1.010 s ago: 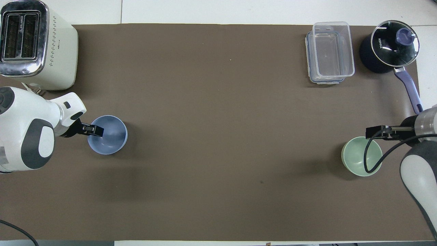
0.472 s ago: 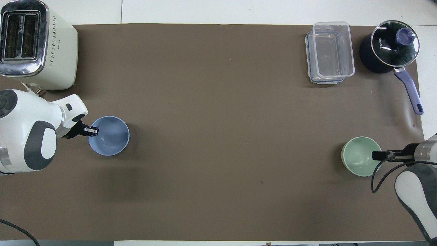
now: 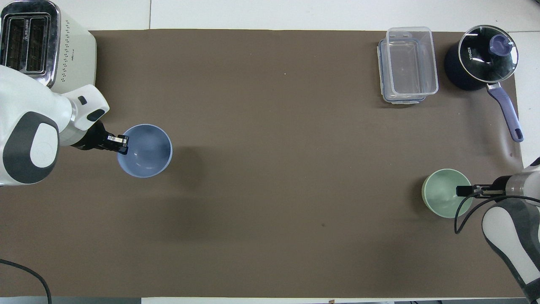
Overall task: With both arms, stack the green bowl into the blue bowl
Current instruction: 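Slide the blue bowl to center while the right gripper lifts the green bowl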
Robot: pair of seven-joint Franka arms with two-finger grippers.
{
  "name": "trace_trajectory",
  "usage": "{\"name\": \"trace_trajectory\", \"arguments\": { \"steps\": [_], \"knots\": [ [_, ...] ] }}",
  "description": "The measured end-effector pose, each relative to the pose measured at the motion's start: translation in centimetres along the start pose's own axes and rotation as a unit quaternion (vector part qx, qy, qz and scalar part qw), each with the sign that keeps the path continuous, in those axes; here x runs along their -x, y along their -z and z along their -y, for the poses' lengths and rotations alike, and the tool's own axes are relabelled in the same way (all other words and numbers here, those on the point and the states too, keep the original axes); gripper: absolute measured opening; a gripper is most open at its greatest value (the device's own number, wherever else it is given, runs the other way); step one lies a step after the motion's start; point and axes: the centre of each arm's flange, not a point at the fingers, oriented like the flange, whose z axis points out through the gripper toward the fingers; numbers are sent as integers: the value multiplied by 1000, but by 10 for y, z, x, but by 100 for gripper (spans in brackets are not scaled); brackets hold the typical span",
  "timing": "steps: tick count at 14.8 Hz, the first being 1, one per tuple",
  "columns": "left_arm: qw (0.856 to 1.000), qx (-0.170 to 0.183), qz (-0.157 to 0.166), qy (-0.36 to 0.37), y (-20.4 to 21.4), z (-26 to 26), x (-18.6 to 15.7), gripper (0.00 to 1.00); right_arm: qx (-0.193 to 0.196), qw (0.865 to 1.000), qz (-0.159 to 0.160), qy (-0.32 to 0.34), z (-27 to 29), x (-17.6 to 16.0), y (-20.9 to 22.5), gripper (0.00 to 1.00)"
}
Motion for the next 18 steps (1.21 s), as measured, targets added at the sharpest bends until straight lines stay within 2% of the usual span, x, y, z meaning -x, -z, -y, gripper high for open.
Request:
{"name": "trace_trajectory", "arguments": {
  "steps": [2,4,6,7,10,14,15,18],
  "knots": [
    [1000,-6,0,20,-10,-84,1,4,0,1000,-1,-1,-1,0,-2,96],
    [1000,-8,4,21,-32,-168,16,4,-2,1000,1,-7,-5,-1,-11,95],
    [1000,5,7,26,-55,-224,34,4,-5,1000,9,-12,-8,0,-20,91],
    [999,9,3,31,-69,-243,41,4,-6,1000,12,-12,-8,0,-22,82],
    [1000,10,-8,25,-107,-270,59,4,-8,1000,14,-13,-8,1,-24,46],
    [1000,8,-11,17,-127,-272,59,4,-29,999,19,-28,-4,2,-23,7],
    [1000,8,-12,10,-129,-271,58,4,-31,999,19,-26,-3,0,-16,4],
    [1000,9,-18,-7,-137,-270,55,4,-29,999,8,-21,-5,-11,16,4]
  ]
}}
